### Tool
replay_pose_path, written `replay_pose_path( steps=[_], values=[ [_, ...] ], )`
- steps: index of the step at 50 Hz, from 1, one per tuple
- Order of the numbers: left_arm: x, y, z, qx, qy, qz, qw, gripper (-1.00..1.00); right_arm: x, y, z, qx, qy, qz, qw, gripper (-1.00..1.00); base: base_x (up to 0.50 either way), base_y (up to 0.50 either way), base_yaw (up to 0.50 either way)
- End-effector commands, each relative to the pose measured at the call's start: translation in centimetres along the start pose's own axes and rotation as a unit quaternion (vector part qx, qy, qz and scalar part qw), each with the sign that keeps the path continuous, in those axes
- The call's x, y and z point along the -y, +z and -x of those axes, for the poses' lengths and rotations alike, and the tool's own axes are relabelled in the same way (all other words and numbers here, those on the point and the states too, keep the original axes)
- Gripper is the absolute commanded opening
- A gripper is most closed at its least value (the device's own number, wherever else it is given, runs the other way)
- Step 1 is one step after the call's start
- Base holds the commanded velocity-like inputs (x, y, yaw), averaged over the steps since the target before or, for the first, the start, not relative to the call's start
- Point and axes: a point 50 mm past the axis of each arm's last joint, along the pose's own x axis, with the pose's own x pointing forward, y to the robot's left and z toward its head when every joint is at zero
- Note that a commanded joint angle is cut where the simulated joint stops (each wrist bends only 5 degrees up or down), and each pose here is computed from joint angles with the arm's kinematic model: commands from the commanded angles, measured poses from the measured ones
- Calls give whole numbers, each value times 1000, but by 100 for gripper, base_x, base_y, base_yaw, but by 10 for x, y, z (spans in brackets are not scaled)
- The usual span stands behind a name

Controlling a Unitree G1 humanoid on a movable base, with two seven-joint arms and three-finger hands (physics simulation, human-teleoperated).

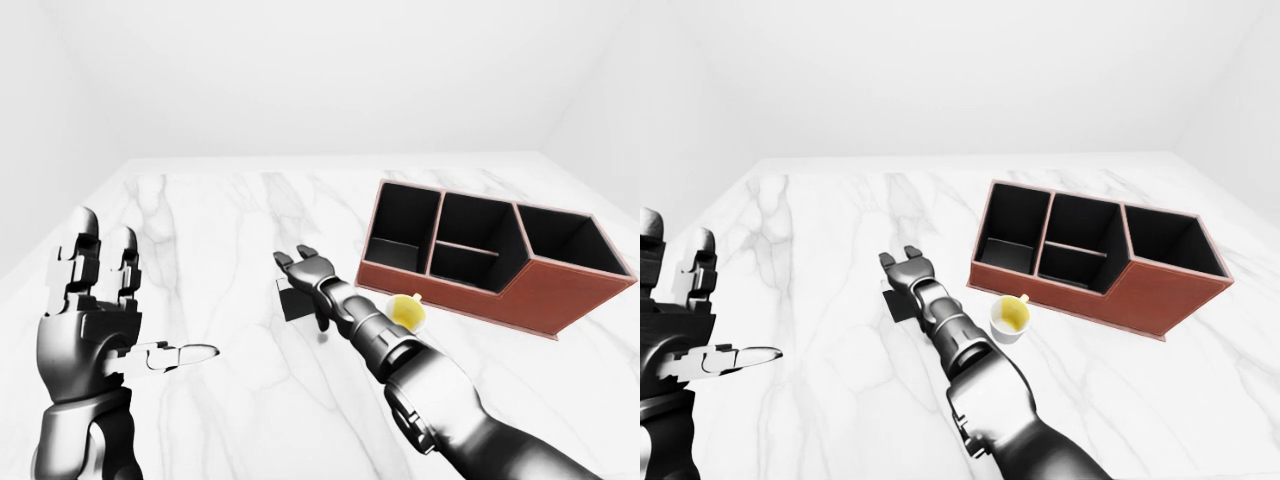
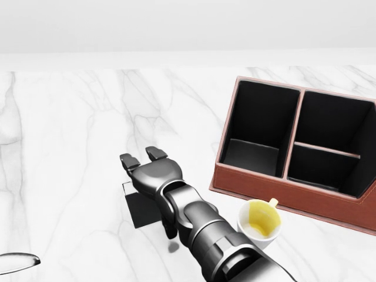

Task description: Pick up the book and place it in the caddy.

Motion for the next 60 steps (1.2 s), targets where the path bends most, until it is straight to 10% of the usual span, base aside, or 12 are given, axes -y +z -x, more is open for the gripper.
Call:
replay_pose_path(
  steps=[1,15,16,17,18,60],
  values=[
    [-4,-7,2,-15,7,3,1000,100,-9,-4,1,-14,14,-8,1000,100,0,0,0],
    [-6,-7,5,-19,9,4,1000,100,-8,-8,1,-27,18,-13,999,100,0,0,0],
    [-6,-7,6,-19,9,4,1000,100,-9,-9,1,-31,17,-16,999,11,0,0,0],
    [-6,-7,6,-19,9,4,1000,100,-9,-9,1,-31,17,-16,999,11,0,0,0],
    [-7,-7,6,-20,9,4,1000,100,-10,-11,2,-38,19,-14,999,-100,0,0,0],
    [-3,-18,13,-45,3,25,999,100,39,-16,-2,-39,-42,-47,997,-100,0,0,0]
  ],
)
